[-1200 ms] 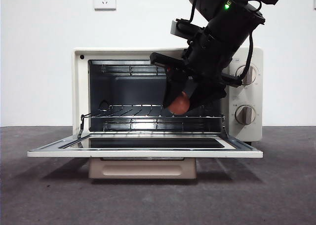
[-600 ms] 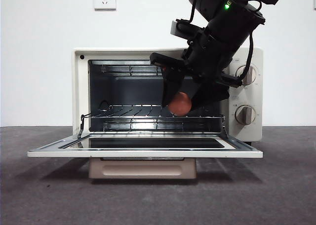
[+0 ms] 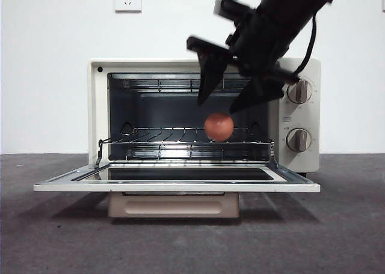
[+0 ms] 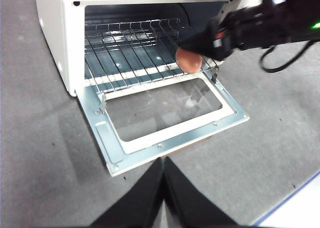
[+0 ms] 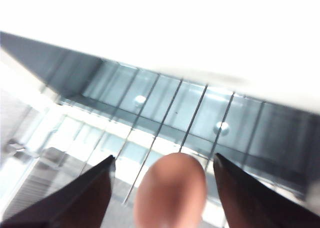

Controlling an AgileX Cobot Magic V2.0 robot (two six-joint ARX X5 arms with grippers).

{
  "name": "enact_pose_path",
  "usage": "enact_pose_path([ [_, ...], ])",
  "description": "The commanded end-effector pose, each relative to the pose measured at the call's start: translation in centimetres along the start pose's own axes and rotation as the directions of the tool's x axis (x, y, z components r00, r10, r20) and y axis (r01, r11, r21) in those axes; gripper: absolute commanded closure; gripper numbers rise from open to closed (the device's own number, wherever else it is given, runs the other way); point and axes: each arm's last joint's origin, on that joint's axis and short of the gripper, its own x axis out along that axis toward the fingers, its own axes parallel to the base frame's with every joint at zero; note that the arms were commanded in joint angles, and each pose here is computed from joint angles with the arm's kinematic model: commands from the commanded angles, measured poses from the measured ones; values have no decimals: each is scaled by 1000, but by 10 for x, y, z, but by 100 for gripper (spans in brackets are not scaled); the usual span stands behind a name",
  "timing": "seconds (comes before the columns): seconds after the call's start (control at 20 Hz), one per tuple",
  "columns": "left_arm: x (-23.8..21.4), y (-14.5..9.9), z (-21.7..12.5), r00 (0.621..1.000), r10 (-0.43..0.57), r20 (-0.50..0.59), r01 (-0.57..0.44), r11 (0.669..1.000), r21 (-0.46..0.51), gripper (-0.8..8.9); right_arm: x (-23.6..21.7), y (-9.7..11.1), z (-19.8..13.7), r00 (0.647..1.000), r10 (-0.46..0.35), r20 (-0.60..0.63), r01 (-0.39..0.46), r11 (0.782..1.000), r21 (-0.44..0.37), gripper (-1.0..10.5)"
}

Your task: Eggoven

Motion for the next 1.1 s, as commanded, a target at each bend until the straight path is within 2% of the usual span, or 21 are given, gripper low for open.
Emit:
enact_pose_path([
  [0.05,6,0,6,1000,-1,9,2,1000,-3,807,-20,9,10,999,24,33,-24,1000,-3,634],
  [0.2,28,4,11,1000,1,21,-1,1000,-6,807,-62,18,20,994,63,92,-61,998,-21,634],
  [0.35,62,14,11,999,30,-14,-31,999,-34,808,-113,27,23,983,111,144,-100,992,-77,634],
  [0.5,99,33,6,998,4,-66,-11,995,-102,808,-165,23,16,980,122,154,-106,988,-109,634],
  [0.65,132,62,-2,993,-38,-109,16,979,-203,808,-203,16,4,984,97,152,-79,990,-118,634],
  [0.8,158,94,-11,985,-23,-173,-27,960,-279,808,-235,7,-8,982,55,183,-34,993,-117,634],
  [1.1,204,129,-38,960,-58,-274,-43,936,-349,807,-271,-3,-23,968,7,250,17,995,-95,634],
])
